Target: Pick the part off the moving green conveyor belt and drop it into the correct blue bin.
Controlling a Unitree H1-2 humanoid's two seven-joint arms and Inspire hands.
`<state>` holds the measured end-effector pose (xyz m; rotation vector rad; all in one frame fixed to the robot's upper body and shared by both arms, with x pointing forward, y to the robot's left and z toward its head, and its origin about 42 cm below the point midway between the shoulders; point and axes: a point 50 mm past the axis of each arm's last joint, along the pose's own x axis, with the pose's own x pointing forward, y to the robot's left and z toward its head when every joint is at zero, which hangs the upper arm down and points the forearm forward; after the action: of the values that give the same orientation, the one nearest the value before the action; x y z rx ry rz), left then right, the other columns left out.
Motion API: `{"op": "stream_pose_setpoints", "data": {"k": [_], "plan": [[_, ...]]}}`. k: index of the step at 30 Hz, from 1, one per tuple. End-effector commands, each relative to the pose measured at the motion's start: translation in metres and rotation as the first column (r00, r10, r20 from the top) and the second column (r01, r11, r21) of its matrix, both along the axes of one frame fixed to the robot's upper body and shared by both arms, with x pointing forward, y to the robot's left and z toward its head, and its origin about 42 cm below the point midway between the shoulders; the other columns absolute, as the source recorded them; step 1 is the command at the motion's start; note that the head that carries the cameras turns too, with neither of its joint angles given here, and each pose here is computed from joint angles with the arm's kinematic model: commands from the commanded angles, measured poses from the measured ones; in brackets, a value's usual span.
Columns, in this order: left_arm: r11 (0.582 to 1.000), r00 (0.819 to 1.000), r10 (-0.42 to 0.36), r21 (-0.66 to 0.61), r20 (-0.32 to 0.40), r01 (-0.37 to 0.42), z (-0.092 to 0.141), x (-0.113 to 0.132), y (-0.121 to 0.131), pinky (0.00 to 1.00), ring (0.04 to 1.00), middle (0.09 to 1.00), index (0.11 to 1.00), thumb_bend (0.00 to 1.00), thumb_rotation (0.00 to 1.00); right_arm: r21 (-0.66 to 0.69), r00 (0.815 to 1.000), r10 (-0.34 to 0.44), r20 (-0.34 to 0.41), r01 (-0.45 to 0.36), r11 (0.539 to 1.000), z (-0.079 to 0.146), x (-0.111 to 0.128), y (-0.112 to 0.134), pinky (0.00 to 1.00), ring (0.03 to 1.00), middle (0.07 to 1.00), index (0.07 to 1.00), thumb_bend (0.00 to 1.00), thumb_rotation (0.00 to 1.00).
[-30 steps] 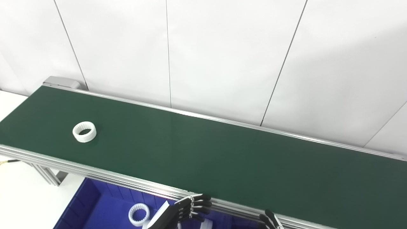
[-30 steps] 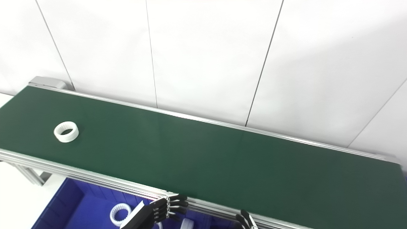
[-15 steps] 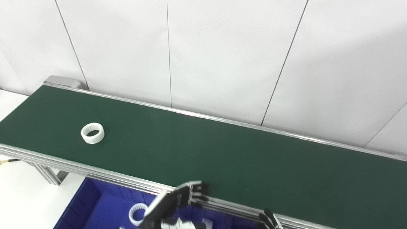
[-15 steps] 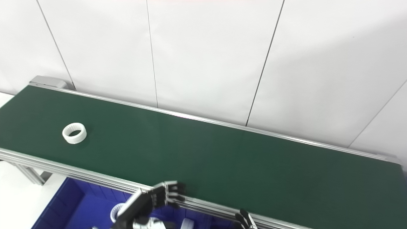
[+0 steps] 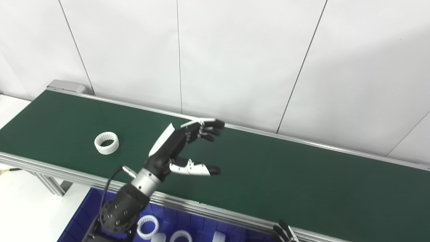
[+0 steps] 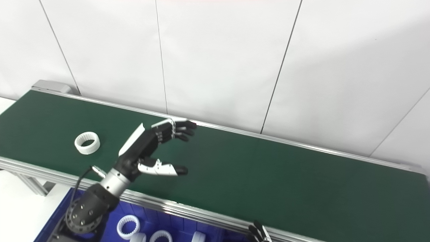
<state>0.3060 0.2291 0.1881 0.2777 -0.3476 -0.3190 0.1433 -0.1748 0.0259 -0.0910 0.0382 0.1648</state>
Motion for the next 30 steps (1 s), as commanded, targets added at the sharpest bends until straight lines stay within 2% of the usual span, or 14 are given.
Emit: {"op": "stream_pose_setpoints", "data": {"k": [1,7,9,15,19,30], "plan": [[0.999,0.998,0.013,0.041,0.066,-0.016,0.019,0.015,0.010,0.68,0.754,0.803,0.798,0.83,0.35,0.019,0.997,-0.007,0.080,0.006,1.000,0.009,0.004,0.003,0.75,0.829,0.876,0.920,0.42,0.59],[0.961,0.995,0.063,0.265,0.083,-0.083,0.027,0.043,0.028,0.70,0.772,0.824,0.803,0.82,0.28,0.026,0.997,-0.003,0.081,0.001,1.000,0.010,0.004,0.003,0.75,0.828,0.877,0.921,0.41,0.59],[0.934,0.995,0.070,0.346,0.073,-0.091,0.031,0.051,0.029,0.72,0.788,0.828,0.799,0.85,0.21,0.027,0.997,-0.006,0.083,0.003,1.000,0.010,0.004,0.003,0.75,0.828,0.876,0.920,0.42,0.59],[0.798,0.998,0.062,0.600,0.010,-0.056,0.046,0.072,0.027,0.75,0.857,0.853,0.785,0.91,0.10,0.027,0.997,-0.004,0.080,0.002,1.000,0.010,0.005,0.004,0.76,0.833,0.880,0.923,0.44,0.62],[0.728,0.997,0.069,0.685,-0.035,-0.026,0.047,0.080,0.024,0.78,0.839,0.846,0.781,0.92,0.01,0.033,0.997,-0.001,0.083,-0.002,0.999,0.010,0.004,0.004,0.76,0.834,0.881,0.925,0.42,0.60],[0.578,0.995,0.099,0.816,-0.035,-0.029,0.031,0.091,0.029,0.79,0.815,0.829,0.755,0.90,0.00,0.032,0.996,-0.004,0.089,0.001,0.999,0.011,0.003,0.006,0.75,0.831,0.880,0.923,0.42,0.59]]}}
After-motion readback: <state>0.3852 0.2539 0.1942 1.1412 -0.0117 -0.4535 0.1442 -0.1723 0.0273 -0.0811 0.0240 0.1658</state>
